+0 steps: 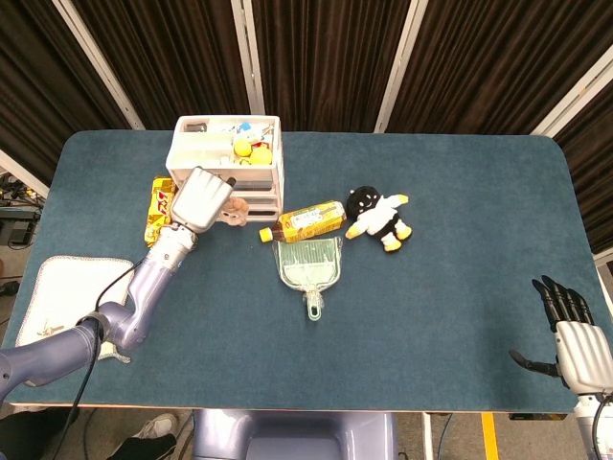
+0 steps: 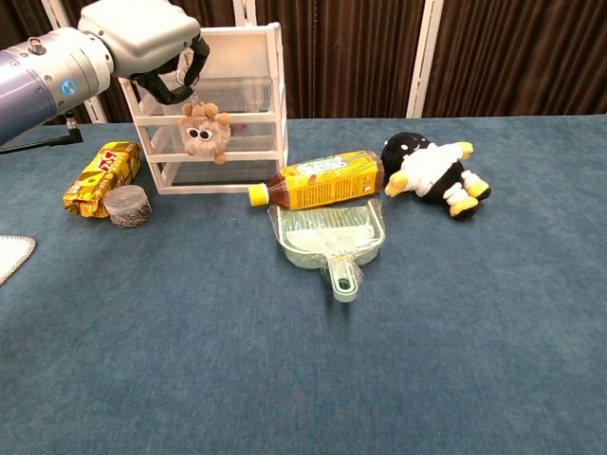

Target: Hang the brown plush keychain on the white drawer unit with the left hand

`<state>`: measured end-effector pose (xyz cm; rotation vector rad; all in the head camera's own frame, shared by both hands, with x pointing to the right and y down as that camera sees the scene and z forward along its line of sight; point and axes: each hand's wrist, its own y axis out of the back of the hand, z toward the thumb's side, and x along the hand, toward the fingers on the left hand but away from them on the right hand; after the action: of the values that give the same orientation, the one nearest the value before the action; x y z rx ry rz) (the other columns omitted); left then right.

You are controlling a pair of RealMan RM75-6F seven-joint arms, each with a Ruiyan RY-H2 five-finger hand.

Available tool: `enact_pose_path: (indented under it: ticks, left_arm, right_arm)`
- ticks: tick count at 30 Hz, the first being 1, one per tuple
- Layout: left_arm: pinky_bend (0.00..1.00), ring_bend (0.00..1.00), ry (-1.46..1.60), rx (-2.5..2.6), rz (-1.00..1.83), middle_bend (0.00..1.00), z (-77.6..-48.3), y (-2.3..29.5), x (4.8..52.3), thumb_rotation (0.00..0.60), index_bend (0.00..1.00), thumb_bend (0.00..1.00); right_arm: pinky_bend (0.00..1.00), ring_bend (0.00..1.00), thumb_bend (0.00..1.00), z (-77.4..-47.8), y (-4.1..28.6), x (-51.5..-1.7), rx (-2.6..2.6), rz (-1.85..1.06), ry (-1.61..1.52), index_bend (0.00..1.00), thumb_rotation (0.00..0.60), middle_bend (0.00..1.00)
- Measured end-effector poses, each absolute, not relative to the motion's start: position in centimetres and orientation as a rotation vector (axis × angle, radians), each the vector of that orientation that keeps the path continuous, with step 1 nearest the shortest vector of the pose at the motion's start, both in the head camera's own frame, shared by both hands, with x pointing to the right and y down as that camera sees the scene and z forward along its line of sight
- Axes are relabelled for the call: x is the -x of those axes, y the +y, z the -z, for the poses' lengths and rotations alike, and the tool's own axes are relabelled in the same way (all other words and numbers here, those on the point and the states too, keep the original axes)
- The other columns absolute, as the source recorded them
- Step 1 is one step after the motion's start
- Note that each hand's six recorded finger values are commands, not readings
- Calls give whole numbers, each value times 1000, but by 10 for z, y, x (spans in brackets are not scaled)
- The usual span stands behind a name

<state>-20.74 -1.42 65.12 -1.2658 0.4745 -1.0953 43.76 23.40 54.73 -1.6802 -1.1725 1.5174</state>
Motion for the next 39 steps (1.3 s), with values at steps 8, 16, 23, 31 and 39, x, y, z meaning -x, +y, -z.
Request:
enact_pose_path:
  ticks: [8, 16, 23, 31, 39]
  left_arm:
    - [747, 882, 479, 1256, 1103, 1000, -650, -16, 212, 600, 629, 412]
    - [747, 880, 476, 1278, 1104, 1000, -654, -12, 210, 600, 626, 412]
    - [747, 867, 469, 1285, 1099, 994, -655, -10, 208, 600, 440, 258]
    - [747, 865, 502, 1293, 1062, 993, -645, -9, 206, 600, 367, 225]
    - [735, 843, 586, 1338, 1018, 969, -623, -3, 206, 600, 376, 226]
  right_arm:
    - [0, 0, 12, -547, 234, -437, 1683, -1516, -1171, 0, 600, 0]
    - [0, 0, 12, -547, 235, -436, 1684, -1515, -1172, 0, 600, 0]
    - [0, 0, 12, -546, 235, -436, 1682, -1512, -1173, 0, 600, 0]
    - [0, 0, 11, -546, 235, -436, 1682, -1509, -1169, 0, 600, 0]
    - [0, 0, 12, -546, 235, -436, 1677, -1512, -1164, 0, 600, 0]
